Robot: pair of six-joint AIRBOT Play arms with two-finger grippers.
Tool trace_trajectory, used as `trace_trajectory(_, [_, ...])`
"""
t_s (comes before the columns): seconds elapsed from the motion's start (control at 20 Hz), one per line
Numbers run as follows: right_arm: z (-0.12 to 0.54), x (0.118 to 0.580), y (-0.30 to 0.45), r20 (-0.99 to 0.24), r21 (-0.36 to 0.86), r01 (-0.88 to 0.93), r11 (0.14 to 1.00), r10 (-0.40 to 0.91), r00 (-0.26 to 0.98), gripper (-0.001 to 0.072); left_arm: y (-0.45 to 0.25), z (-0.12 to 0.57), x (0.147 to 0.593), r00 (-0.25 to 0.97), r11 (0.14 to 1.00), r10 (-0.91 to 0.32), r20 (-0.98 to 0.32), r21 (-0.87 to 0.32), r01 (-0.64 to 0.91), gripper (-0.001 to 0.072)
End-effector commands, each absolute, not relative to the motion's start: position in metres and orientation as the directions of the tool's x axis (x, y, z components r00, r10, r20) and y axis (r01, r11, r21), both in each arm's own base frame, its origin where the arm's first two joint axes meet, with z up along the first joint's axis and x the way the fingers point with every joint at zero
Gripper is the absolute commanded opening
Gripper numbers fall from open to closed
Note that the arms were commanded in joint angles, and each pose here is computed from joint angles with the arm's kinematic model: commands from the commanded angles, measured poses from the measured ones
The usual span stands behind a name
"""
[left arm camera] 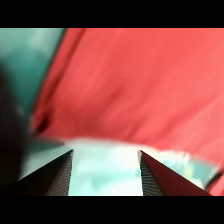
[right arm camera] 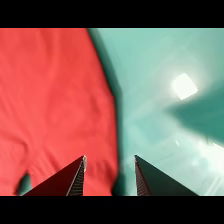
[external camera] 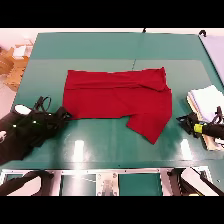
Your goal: Fold the shirts.
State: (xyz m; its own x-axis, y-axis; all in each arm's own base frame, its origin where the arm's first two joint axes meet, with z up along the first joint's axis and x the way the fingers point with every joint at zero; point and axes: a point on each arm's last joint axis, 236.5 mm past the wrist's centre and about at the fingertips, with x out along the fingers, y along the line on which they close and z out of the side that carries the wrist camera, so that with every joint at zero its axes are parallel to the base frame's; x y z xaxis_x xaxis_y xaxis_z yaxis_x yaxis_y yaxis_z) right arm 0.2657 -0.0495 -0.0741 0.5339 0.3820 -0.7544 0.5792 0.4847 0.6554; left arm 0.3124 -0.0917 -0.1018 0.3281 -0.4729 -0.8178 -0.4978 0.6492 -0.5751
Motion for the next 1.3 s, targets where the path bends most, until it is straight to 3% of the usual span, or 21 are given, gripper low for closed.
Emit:
trace_trajectory(0.0, [-0.094, 0.250, -0.038, -0.767, 0.642, 0.614, 0.460, 0.391, 0.509, 0.0374, -0.093, -0.104, 0.348, 0.495, 0.603, -0.376, -0.783, -0.613, -0.511, 0.0479])
trace_trajectory(0.05, [-0.097, 0.247, -0.035, -0.769, 0.639, 0.619, 0.457, 0.395, 0.503, 0.0375, -0.097, -0.110, 0.347, 0.484, 0.603, -0.379, -0.789, -0.607, -0.517, 0.0468])
trace_trajectory(0.1, [-0.099, 0.246, -0.032, -0.769, 0.638, 0.620, 0.457, 0.402, 0.496, 0.0376, -0.099, -0.116, 0.344, 0.468, 0.606, -0.382, -0.797, -0.598, -0.524, 0.0333])
trace_trajectory(0.15, [-0.100, 0.245, -0.029, -0.770, 0.638, 0.618, 0.460, 0.408, 0.491, 0.0407, -0.099, -0.118, 0.343, 0.461, 0.608, -0.384, -0.800, -0.595, -0.526, 0.0111])
trace_trajectory(0.2, [-0.101, 0.245, -0.025, -0.770, 0.637, 0.613, 0.467, 0.416, 0.484, 0.0472, -0.099, -0.116, 0.344, 0.463, 0.615, -0.384, -0.799, -0.595, -0.517, 0.0031])
trace_trajectory(0.45, [-0.110, 0.250, -0.001, -0.780, 0.626, 0.582, 0.520, 0.445, 0.440, 0.0482, -0.109, -0.101, 0.350, 0.437, 0.676, -0.424, -0.793, -0.599, -0.429, 0.0030])
trace_trajectory(0.65, [-0.117, 0.268, 0.029, -0.726, 0.678, 0.591, 0.437, 0.523, 0.447, 0.0467, -0.113, -0.101, 0.344, 0.407, 0.708, -0.438, -0.802, -0.587, -0.394, 0.0030])
trace_trajectory(0.7, [-0.121, 0.268, 0.037, -0.721, 0.681, 0.589, 0.435, 0.542, 0.432, 0.0359, -0.114, -0.101, 0.342, 0.398, 0.716, -0.446, -0.802, -0.586, -0.379, 0.0031])
trace_trajectory(0.75, [-0.123, 0.268, 0.040, -0.720, 0.682, 0.577, 0.449, 0.549, 0.424, 0.0157, -0.117, -0.100, 0.340, 0.387, 0.721, -0.455, -0.802, -0.587, -0.367, 0.0030])
trace_trajectory(0.8, [-0.121, 0.272, 0.036, -0.722, 0.684, 0.559, 0.468, 0.544, 0.428, 0.0024, -0.119, -0.098, 0.339, 0.372, 0.727, -0.467, -0.802, -0.588, -0.356, 0.0030])
trace_trajectory(0.95, [-0.104, 0.280, 0.013, -0.741, 0.670, 0.531, 0.519, 0.504, 0.444, 0.0016, -0.117, -0.086, 0.330, 0.301, 0.768, -0.487, -0.820, -0.566, -0.299, 0.0029])
trace_trajectory(1.05, [-0.088, 0.273, -0.009, -0.772, 0.636, 0.537, 0.555, 0.443, 0.456, 0.0016, -0.098, -0.079, 0.314, 0.250, 0.822, -0.428, -0.869, -0.489, -0.291, 0.0029])
trace_trajectory(1.25, [-0.070, 0.231, -0.034, -0.873, 0.482, 0.593, 0.645, 0.296, 0.388, 0.0015, -0.081, -0.072, 0.274, 0.131, 0.888, -0.355, -0.926, -0.377, -0.265, 0.0028])
